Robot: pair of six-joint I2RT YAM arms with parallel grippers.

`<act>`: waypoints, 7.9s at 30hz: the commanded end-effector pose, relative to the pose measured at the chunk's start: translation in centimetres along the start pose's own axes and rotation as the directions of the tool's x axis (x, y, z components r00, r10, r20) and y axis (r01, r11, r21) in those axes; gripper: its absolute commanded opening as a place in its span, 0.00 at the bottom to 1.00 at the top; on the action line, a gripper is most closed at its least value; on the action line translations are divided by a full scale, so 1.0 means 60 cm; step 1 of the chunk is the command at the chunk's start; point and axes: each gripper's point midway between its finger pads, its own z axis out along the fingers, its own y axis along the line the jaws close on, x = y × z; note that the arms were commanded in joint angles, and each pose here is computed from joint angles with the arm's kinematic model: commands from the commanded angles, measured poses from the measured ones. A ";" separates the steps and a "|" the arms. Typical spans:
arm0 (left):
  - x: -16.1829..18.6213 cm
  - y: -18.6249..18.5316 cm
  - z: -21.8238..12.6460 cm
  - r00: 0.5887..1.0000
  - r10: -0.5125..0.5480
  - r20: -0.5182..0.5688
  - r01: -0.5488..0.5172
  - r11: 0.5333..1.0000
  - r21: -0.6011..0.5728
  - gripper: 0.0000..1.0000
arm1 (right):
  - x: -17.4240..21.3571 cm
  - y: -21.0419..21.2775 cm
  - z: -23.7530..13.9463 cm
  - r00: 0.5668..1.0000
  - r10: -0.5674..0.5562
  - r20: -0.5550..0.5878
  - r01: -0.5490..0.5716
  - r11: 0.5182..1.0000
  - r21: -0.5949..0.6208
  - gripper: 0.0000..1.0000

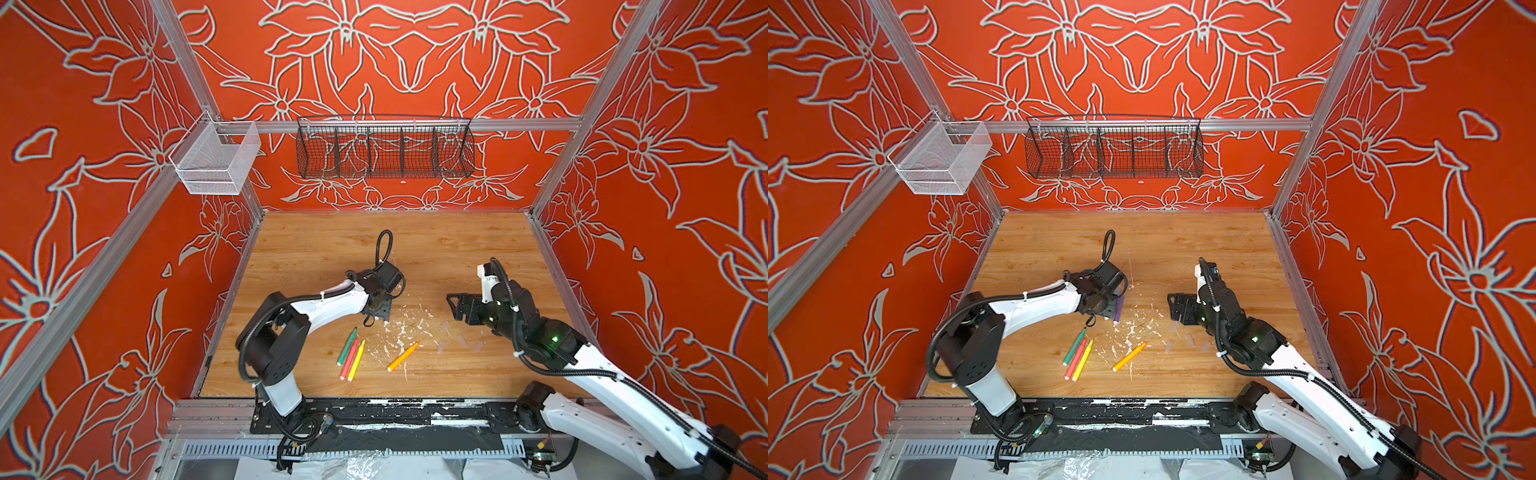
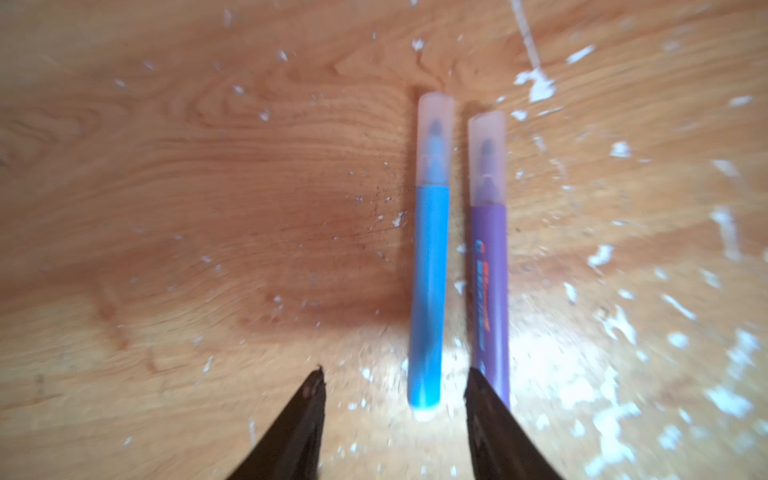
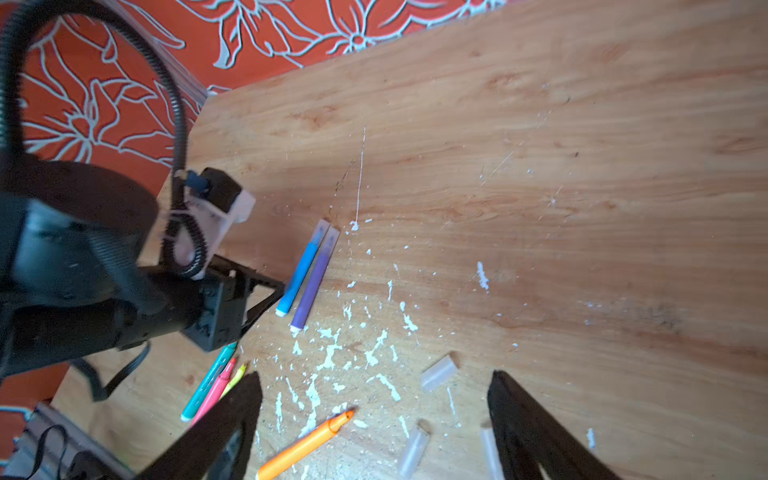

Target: Insert the pens into the pen caps

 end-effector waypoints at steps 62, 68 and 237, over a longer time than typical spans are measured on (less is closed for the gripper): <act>0.236 -0.173 -0.020 0.911 0.403 0.082 -0.411 0.885 0.218 0.46 | 0.029 -0.249 0.037 0.973 -0.082 0.215 -0.040 0.859 0.510 0.91; 0.247 -0.169 -0.004 0.915 0.403 0.029 -0.399 0.890 0.218 0.28 | 0.030 -0.249 0.038 0.974 -0.083 0.212 -0.037 0.860 0.508 0.91; 0.141 -0.100 -0.181 0.928 0.057 0.368 -0.264 0.797 0.543 0.00 | 0.362 -0.005 0.146 0.842 -0.119 -0.526 0.325 0.890 0.321 0.43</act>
